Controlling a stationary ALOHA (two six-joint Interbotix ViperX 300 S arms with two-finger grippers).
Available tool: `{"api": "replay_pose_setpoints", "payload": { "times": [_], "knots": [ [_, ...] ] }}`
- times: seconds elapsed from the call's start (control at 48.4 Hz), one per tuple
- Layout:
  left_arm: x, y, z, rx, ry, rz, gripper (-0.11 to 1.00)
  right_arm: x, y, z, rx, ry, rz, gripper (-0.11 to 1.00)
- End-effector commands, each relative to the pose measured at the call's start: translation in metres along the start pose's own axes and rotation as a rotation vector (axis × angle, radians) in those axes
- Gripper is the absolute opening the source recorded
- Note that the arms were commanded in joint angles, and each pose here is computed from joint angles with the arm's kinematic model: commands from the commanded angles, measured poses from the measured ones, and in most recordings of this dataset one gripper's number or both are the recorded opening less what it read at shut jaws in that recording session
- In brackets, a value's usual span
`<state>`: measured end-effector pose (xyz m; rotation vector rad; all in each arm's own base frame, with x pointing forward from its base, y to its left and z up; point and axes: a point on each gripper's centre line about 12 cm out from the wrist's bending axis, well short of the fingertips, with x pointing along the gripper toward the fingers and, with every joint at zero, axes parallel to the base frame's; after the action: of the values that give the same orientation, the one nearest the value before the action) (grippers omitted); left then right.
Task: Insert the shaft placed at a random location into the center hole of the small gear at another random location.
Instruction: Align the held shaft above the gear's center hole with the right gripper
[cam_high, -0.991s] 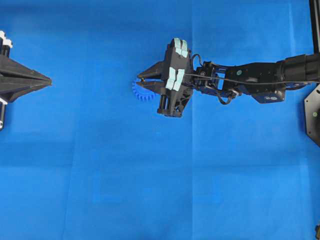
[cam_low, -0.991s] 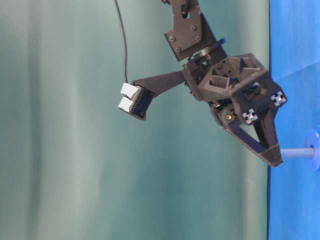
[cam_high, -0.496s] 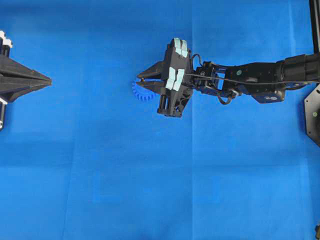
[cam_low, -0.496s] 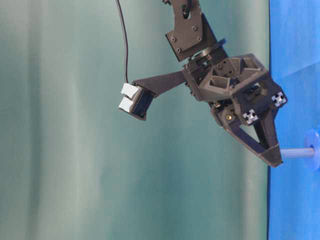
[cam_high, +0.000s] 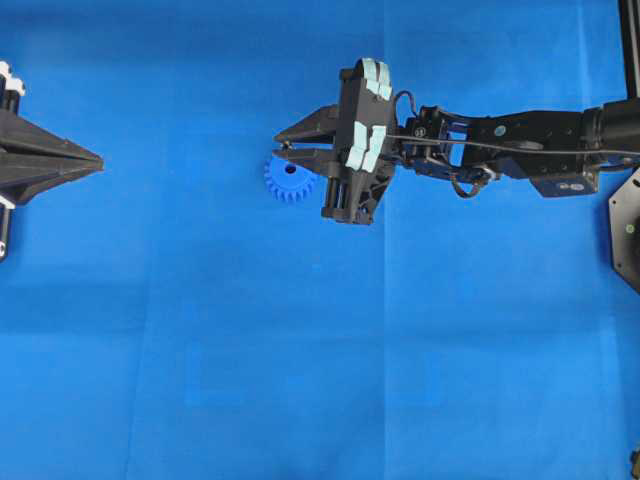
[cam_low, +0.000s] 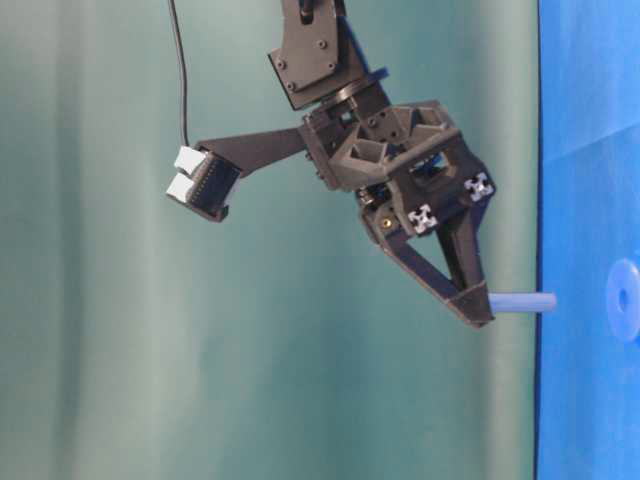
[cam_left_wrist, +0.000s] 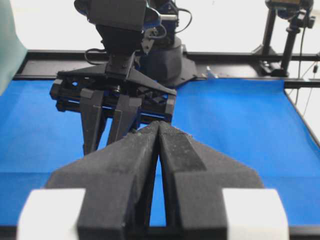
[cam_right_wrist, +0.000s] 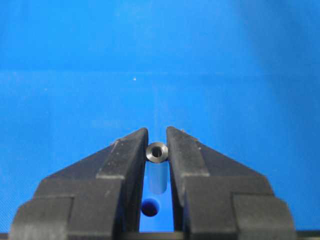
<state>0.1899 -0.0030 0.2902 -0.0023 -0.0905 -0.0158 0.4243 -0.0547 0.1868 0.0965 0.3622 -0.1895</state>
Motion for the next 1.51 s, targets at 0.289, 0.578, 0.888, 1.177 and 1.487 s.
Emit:
{"api": "replay_pose_setpoints", "payload": {
  "times": [0.289, 0.578, 0.888, 1.177, 1.487],
  "knots": [
    [0.001, 0.001, 0.004, 0.000, -0.011, 0.003, 0.00, 0.012, -0.001, -0.011, 0.017, 0.002, -0.014, 0.02],
    [0.001, 0.001, 0.004, 0.001, -0.011, 0.008, 0.00, 0.017, -0.003, -0.025, 0.035, 0.033, -0.027, 0.02],
    [0.001, 0.002, 0.004, -0.001, -0.011, 0.009, 0.00, 0.016, -0.004, -0.024, 0.034, 0.024, -0.028, 0.02],
    [0.001, 0.002, 0.004, -0.001, -0.011, 0.009, 0.00, 0.000, -0.001, 0.007, 0.014, -0.049, -0.016, 0.02],
    [0.001, 0.002, 0.003, -0.001, -0.008, 0.009, 0.00, -0.004, 0.003, 0.011, 0.005, -0.056, -0.005, 0.02]
  ]
}}
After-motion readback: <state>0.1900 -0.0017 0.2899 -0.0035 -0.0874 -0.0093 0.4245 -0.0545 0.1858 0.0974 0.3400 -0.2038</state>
